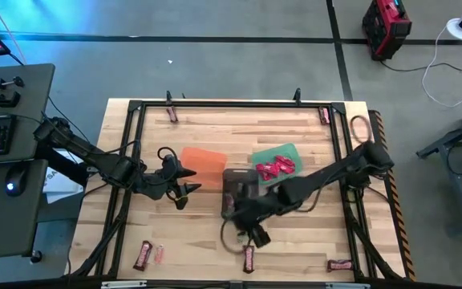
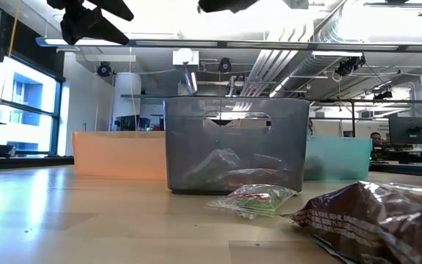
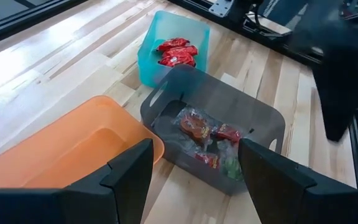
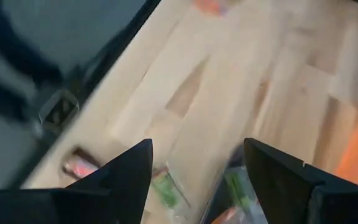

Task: Sort candy by brand, put in halloween buckets
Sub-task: Put the green gummy into the black bin, then put the orange gummy into the black bin

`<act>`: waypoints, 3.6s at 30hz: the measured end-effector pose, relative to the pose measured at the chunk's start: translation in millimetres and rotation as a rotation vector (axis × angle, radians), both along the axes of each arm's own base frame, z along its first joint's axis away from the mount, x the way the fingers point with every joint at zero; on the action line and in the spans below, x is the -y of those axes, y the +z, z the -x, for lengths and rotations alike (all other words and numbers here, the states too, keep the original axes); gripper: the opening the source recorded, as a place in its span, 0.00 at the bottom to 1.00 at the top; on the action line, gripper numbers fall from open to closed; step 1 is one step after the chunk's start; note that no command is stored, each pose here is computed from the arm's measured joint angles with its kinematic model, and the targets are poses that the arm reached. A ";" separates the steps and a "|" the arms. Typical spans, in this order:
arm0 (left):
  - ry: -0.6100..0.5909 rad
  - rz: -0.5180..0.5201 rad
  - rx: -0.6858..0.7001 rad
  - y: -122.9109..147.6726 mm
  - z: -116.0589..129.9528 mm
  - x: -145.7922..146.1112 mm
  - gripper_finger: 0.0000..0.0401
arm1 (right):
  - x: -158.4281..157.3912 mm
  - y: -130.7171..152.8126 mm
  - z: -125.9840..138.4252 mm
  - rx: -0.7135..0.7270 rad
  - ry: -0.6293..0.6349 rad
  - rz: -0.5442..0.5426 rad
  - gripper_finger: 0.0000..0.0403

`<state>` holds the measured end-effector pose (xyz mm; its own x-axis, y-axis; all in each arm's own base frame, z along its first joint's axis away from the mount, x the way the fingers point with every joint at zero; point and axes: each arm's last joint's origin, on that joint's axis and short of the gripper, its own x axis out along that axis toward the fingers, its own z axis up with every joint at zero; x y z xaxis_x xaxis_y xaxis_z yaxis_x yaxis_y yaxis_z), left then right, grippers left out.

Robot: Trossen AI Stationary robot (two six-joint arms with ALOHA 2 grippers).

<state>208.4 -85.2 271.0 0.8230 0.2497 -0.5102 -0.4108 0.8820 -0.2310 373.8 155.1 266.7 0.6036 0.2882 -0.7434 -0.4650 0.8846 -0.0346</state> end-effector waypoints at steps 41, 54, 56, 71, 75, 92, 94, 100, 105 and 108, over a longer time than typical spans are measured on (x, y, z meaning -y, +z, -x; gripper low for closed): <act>0.004 -0.014 -0.039 -3.2 2.4 -1.2 0.57 | -39.9 -122.1 -51.0 -0.387 0.457 0.399 0.49; 0.005 -0.016 -0.040 -3.2 2.5 -1.3 0.57 | -38.5 -103.6 -56.8 -0.380 0.432 0.448 0.02; 0.006 -0.018 -0.039 -3.2 2.5 -1.4 0.57 | -34.0 -92.0 -62.0 -0.360 0.414 0.462 0.03; -0.005 -0.043 -0.047 -3.1 2.7 -1.6 0.57 | 23.1 24.8 -69.9 -0.201 0.141 0.358 0.07; -0.005 -0.046 -0.053 -3.5 3.0 -1.8 0.57 | 47.4 19.0 -58.4 -0.302 0.041 0.332 0.08; -0.006 -0.053 -0.068 -4.6 4.1 -2.0 0.57 | 76.9 -6.9 -41.6 -0.350 -0.272 0.291 0.41; -0.009 -0.050 -0.070 -4.6 4.1 -1.9 0.57 | 77.1 -5.1 -39.6 -0.367 -0.293 0.285 0.48; -0.149 -0.042 -0.124 -6.1 4.3 1.4 0.57 | 77.9 2.4 -24.9 -0.472 -0.305 0.245 0.60; -0.208 0.073 -0.142 -7.0 4.5 4.7 0.57 | 77.4 24.3 3.4 -0.467 -0.376 0.257 0.61; -0.180 0.284 -0.185 -11.0 5.1 8.1 0.56 | 76.6 34.4 33.3 -0.399 -0.482 0.249 0.61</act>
<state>203.3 -93.3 260.0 0.7282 -0.0628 -0.6825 -0.3129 0.8555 -0.4126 340.5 78.5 301.1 0.2872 -0.1535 -0.9455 -0.0396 0.9843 -0.1718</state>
